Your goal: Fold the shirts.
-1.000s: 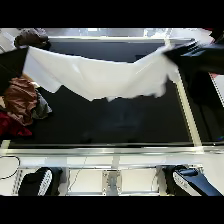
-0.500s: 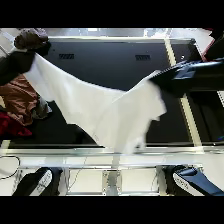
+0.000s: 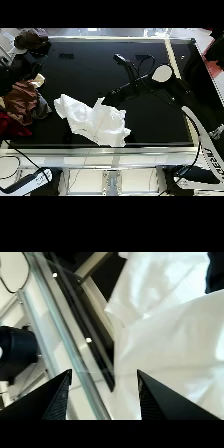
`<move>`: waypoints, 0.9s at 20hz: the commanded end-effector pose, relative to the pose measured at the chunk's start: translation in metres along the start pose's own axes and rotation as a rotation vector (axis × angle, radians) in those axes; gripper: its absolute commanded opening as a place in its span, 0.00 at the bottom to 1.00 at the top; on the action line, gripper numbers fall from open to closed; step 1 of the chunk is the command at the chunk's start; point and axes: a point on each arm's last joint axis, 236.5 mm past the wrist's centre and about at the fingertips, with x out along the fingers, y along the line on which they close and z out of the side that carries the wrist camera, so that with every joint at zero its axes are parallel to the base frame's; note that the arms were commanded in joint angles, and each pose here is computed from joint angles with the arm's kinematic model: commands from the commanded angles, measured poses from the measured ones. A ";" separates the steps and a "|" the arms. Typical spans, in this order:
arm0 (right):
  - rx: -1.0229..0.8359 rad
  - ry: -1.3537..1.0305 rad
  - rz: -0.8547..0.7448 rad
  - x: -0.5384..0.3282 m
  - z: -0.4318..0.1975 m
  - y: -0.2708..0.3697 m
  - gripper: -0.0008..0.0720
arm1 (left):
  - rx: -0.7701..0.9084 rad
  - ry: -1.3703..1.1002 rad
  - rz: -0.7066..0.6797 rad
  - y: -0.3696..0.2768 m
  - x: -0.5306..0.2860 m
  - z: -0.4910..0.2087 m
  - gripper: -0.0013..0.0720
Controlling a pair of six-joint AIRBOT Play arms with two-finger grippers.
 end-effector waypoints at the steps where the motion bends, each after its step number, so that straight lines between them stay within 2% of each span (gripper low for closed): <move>1: -0.001 -0.009 -0.239 -0.055 0.013 -0.053 0.63 | 0.170 0.187 -0.050 -0.019 -0.036 -0.040 0.98; 3: 0.029 -0.063 -0.401 -0.119 0.021 -0.080 0.63 | 0.097 0.374 -0.003 -0.013 -0.051 -0.092 0.68; 5: 0.069 -0.125 -0.532 -0.178 0.019 -0.095 0.63 | -0.030 0.472 0.017 -0.005 -0.060 -0.142 0.67; 8: 0.123 -0.212 -0.632 -0.239 0.009 -0.098 0.63 | -0.241 0.505 0.097 0.026 -0.078 -0.230 0.67; 11: 0.137 -0.246 -0.665 -0.260 0.004 -0.094 0.63 | -0.382 0.257 0.252 0.079 -0.086 -0.261 0.67; 15: 0.138 -0.240 -0.651 -0.254 0.005 -0.095 0.63 | -0.173 0.129 0.281 0.090 -0.094 -0.245 0.67; 18: 0.150 -0.226 -0.650 -0.250 0.004 -0.102 0.63 | -0.166 0.265 0.353 0.114 -0.097 -0.275 0.68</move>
